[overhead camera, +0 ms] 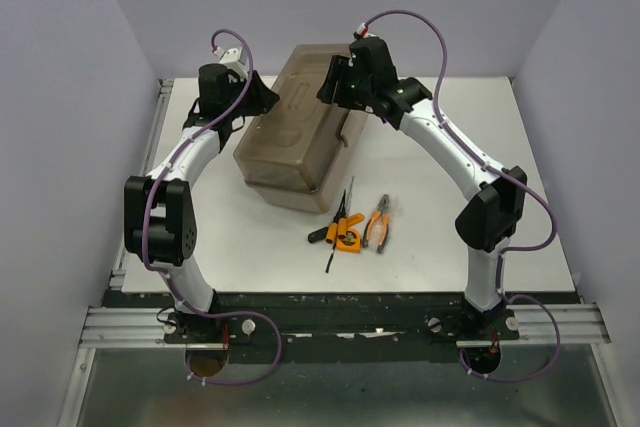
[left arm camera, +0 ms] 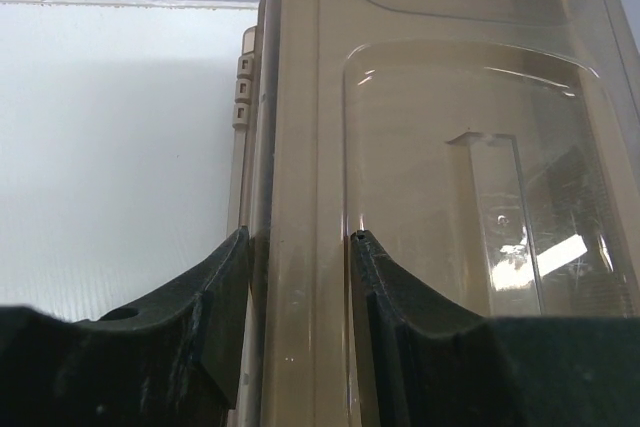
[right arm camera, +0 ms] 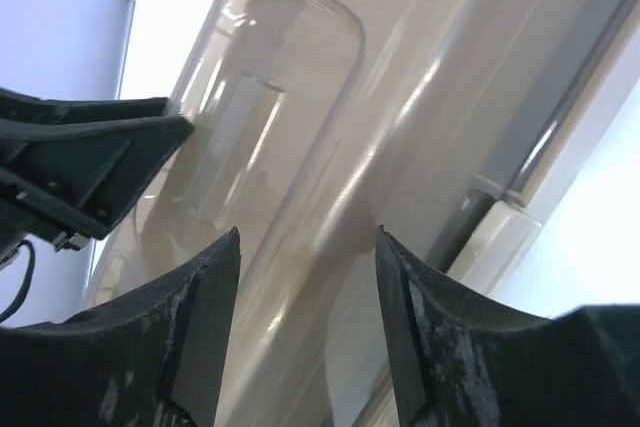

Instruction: Pack the tool kit

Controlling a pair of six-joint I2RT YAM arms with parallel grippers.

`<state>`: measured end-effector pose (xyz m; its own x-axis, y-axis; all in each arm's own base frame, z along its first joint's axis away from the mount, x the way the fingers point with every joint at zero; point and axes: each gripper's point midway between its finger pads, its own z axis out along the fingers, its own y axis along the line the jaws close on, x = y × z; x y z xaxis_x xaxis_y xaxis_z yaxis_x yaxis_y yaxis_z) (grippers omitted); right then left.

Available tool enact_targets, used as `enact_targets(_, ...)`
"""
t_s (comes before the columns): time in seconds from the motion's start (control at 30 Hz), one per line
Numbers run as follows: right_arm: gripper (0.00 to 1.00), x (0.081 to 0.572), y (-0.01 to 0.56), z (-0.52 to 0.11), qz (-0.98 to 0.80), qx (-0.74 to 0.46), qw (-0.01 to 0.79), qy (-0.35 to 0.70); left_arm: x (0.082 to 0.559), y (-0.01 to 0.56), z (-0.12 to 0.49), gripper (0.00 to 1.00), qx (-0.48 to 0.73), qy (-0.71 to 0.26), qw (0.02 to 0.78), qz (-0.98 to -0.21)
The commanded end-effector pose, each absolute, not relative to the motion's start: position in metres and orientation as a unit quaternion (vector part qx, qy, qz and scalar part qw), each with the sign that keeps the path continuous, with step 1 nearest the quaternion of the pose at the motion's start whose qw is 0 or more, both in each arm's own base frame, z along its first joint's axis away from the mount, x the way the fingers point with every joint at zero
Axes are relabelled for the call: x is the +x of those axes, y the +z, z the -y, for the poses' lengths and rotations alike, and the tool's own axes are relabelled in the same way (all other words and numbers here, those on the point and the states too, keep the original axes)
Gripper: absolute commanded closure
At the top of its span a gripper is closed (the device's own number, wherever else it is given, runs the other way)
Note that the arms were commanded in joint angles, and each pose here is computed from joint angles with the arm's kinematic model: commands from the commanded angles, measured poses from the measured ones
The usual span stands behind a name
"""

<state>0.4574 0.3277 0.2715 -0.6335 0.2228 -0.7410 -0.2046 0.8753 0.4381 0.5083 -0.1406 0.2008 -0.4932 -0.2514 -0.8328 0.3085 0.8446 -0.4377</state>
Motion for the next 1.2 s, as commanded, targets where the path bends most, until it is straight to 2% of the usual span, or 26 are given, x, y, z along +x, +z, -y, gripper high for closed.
enact_targets(0.0,0.31,0.456,0.318,-0.345,-0.832,-0.016,0.477,0.283,0.419,0.039,0.135,0.76,-0.013,-0.244,0.244,-0.938)
enact_targets(0.13,0.14,0.45,0.333,-0.321,-0.825,0.001,0.497,0.269,0.421,0.041,0.135,0.76,-0.013,-0.245,0.248,-0.937)
enact_targets(0.2,0.09,0.447,0.33,-0.309,-0.824,0.018,0.489,0.285,0.422,0.045,0.135,0.76,-0.011,-0.245,0.252,-0.936)
enact_targets(0.43,0.01,0.449,0.284,-0.26,-0.771,0.093,0.443,0.448,0.423,0.045,0.131,0.76,-0.014,-0.243,0.252,-0.937)
enact_targets(0.53,0.0,0.445,0.27,-0.252,-0.731,0.11,0.432,0.517,0.424,0.047,0.131,0.76,-0.014,-0.243,0.253,-0.936)
enact_targets(0.77,0.0,0.448,0.241,-0.258,-0.677,0.138,0.414,0.593,0.425,0.048,0.13,0.76,-0.013,-0.24,0.254,-0.937)
enact_targets(0.97,0.0,0.452,0.232,-0.26,-0.634,0.148,0.415,0.635,0.425,0.048,0.131,0.76,-0.011,-0.242,0.253,-0.937)
enact_targets(1.17,0.0,0.451,0.214,-0.257,-0.643,0.166,0.411,0.624,0.426,0.05,0.131,0.76,-0.01,-0.242,0.255,-0.936)
